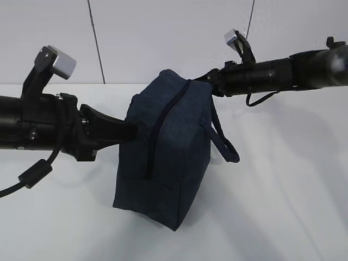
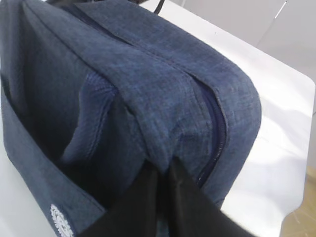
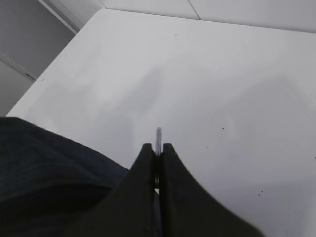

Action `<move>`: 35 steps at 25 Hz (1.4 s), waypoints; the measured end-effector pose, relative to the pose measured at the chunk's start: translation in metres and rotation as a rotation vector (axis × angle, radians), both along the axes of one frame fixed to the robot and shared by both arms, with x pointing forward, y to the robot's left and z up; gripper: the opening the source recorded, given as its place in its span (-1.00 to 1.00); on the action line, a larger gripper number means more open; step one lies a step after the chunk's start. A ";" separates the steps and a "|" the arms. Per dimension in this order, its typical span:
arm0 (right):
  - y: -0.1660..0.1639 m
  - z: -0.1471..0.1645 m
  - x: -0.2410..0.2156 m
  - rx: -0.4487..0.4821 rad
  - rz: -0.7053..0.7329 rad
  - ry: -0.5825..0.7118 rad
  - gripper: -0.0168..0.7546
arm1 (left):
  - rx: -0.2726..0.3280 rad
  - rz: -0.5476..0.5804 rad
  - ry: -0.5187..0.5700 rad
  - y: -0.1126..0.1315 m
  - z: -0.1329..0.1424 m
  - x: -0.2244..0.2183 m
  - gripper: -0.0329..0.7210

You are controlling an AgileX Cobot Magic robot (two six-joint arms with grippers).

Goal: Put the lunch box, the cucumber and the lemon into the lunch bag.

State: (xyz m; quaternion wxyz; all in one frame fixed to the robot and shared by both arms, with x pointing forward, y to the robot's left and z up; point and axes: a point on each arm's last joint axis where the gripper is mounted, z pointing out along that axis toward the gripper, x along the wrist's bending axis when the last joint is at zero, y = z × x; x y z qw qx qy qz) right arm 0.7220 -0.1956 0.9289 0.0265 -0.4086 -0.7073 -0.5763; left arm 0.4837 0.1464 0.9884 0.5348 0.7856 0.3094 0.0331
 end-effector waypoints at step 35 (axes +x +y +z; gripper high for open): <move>-0.023 -0.005 0.018 0.244 0.037 0.047 0.44 | 0.074 0.099 0.000 0.007 -0.006 0.007 -0.60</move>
